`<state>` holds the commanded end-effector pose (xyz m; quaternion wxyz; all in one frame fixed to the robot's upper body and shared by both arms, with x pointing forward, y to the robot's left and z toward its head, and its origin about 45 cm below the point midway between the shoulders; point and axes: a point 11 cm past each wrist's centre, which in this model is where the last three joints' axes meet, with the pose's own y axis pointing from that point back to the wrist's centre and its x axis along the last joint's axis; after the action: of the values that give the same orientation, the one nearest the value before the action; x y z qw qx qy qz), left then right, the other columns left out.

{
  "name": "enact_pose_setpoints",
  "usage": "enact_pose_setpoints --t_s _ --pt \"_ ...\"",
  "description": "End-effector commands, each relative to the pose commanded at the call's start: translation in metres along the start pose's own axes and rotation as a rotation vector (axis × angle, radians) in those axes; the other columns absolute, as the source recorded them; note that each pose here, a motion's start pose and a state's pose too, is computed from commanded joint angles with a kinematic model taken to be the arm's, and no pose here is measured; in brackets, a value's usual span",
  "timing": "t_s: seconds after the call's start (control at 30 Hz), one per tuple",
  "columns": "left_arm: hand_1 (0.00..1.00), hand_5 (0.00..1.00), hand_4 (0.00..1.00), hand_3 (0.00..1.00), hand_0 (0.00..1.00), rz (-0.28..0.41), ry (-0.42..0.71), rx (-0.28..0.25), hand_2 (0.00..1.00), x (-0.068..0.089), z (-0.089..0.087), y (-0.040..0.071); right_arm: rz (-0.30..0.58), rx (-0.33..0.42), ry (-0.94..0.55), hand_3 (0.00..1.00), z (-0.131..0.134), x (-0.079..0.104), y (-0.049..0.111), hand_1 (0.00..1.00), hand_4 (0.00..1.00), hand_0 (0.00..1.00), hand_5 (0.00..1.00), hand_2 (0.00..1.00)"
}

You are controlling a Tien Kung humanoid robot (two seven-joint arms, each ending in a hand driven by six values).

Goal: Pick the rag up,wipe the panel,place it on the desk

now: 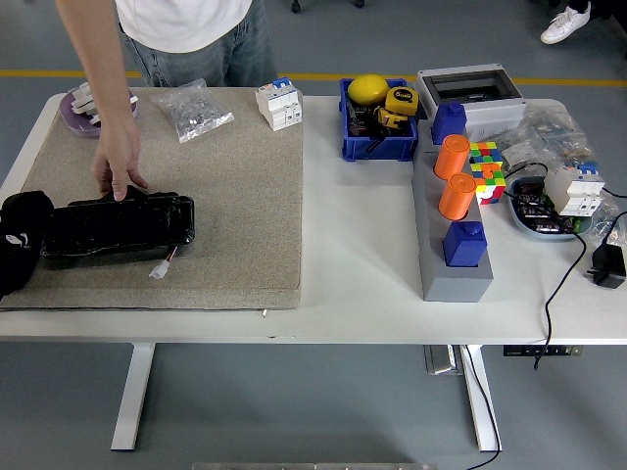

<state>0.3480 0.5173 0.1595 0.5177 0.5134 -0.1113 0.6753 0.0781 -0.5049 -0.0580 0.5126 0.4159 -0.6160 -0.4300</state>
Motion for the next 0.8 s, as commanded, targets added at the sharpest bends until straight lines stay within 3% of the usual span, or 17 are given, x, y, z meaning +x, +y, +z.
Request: enact_pose_setpoints --t_s 0.3,0.33,0.5,0.53,0.7,0.73,0.8 --pt "0.624 0.394 0.89 0.631 0.357 -0.011 -0.003 0.0 0.679 -0.0033 0.0005 -0.0013 0.002 0.012 -0.009 0.665 -0.0035 0.0001 0.0004 0.647 0.998 0.7 0.492 0.702" --pt "0.561 0.369 0.869 0.608 0.315 -0.01 -0.003 0.0 0.627 -0.0033 0.0004 -0.0014 0.003 0.012 -0.01 0.667 -0.0037 0.0001 0.0005 0.647 0.998 0.7 0.49 0.702" --pt "0.561 0.369 0.869 0.608 0.315 -0.009 -0.006 -0.001 0.627 -0.0024 0.001 -0.0023 0.004 0.019 -0.018 0.667 -0.0057 0.0002 0.0007 0.647 0.998 0.7 0.49 0.702" --pt "0.47 0.26 0.806 0.584 0.292 -0.009 -0.007 -0.001 0.581 -0.0024 0.0012 -0.0023 0.004 0.02 -0.019 0.67 -0.006 0.0002 0.0007 0.647 0.998 0.699 0.49 0.702" --pt "0.47 0.26 0.806 0.584 0.292 -0.014 -0.025 0.001 0.581 -0.0047 0.0018 -0.003 0.008 0.03 -0.028 0.67 -0.0088 0.0008 0.0011 0.647 0.998 0.699 0.49 0.702" --pt "0.371 0.153 0.731 0.569 0.259 -0.015 -0.029 0.001 0.564 -0.0053 0.0018 -0.003 0.009 0.032 -0.03 0.669 -0.0093 0.0009 0.0012 0.647 0.998 0.7 0.49 0.702" --pt "0.371 0.153 0.731 0.569 0.259 -0.013 -0.037 0.0 0.564 -0.0065 0.002 -0.0031 0.01 0.035 -0.033 0.669 -0.0102 0.0013 0.0014 0.647 0.998 0.7 0.49 0.702"
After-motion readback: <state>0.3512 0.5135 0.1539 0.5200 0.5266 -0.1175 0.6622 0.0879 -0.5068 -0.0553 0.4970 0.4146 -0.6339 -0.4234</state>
